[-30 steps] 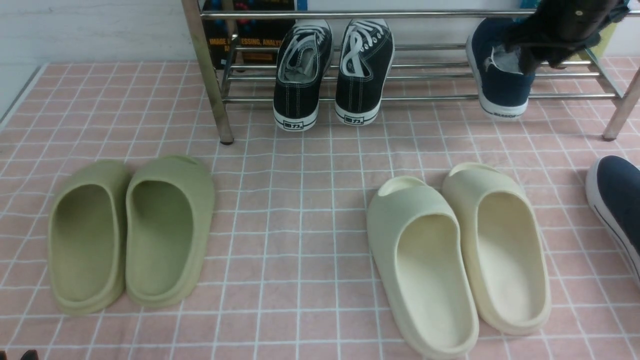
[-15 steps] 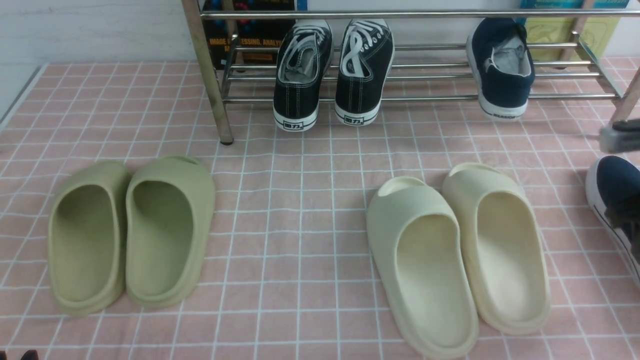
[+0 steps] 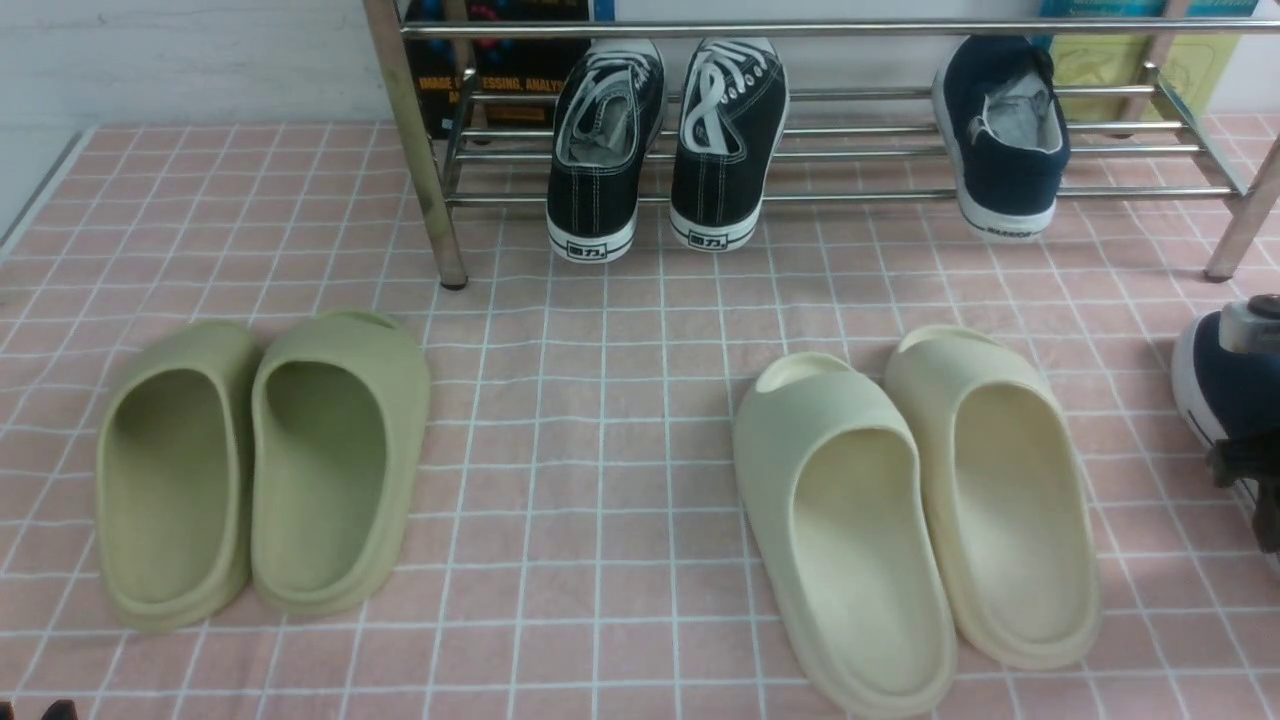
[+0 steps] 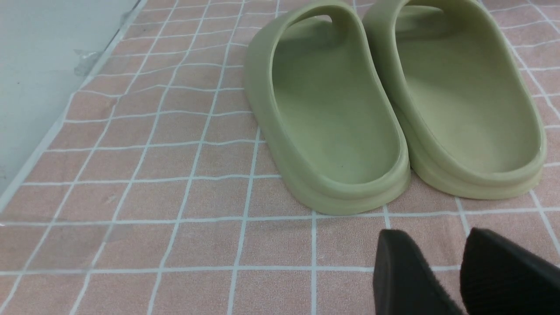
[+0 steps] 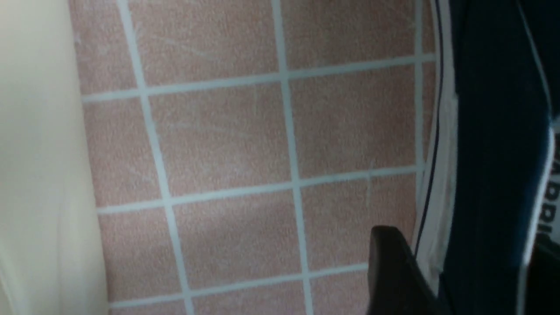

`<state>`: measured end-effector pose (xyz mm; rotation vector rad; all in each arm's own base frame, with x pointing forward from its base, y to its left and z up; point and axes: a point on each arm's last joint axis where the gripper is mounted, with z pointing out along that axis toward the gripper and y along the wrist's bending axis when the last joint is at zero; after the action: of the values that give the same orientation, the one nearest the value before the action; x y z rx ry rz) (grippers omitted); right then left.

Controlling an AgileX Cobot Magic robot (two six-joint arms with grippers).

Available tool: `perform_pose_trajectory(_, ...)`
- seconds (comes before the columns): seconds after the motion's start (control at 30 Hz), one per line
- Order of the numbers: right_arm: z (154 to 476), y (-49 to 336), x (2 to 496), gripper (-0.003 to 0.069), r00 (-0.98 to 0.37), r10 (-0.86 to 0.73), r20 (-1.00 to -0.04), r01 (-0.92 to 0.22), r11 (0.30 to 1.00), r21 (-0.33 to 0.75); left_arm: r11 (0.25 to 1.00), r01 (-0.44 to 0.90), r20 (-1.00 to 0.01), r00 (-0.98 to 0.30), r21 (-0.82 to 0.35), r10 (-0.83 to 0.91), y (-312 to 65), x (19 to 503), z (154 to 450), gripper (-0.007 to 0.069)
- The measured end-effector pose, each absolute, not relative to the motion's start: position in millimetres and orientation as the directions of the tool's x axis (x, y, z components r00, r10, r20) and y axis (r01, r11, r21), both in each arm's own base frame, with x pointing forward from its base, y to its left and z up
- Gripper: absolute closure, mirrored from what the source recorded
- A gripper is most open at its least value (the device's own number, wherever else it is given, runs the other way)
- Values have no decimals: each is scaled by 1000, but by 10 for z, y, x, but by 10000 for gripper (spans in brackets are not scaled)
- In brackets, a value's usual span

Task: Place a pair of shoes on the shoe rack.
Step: Use the right arm to grab the shoe closest to it

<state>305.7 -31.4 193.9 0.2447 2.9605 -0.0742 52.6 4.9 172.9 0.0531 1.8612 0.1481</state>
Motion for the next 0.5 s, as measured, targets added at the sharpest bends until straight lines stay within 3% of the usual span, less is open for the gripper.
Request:
perform_pose_trajectory(0.07,1905,-315,3077,374,-972,158,-174,166,985,-35,991,-39,-950,-292,129,112,49,526,1729,387)
perform_pose_trajectory(0.23,1883,-339,3107,627,-973,137,-188,150,987,-58,991,-39,-950,-292,129,112,49,526,1729,387)
perform_pose_trajectory(0.33,1975,-345,3103,652,-971,133,-199,149,987,-65,991,-39,-950,-292,129,112,49,526,1729,387)
perform_pose_trajectory(0.5,2538,-314,3101,652,-955,114,-272,127,991,-32,991,-39,-950,-292,129,112,49,526,1729,387)
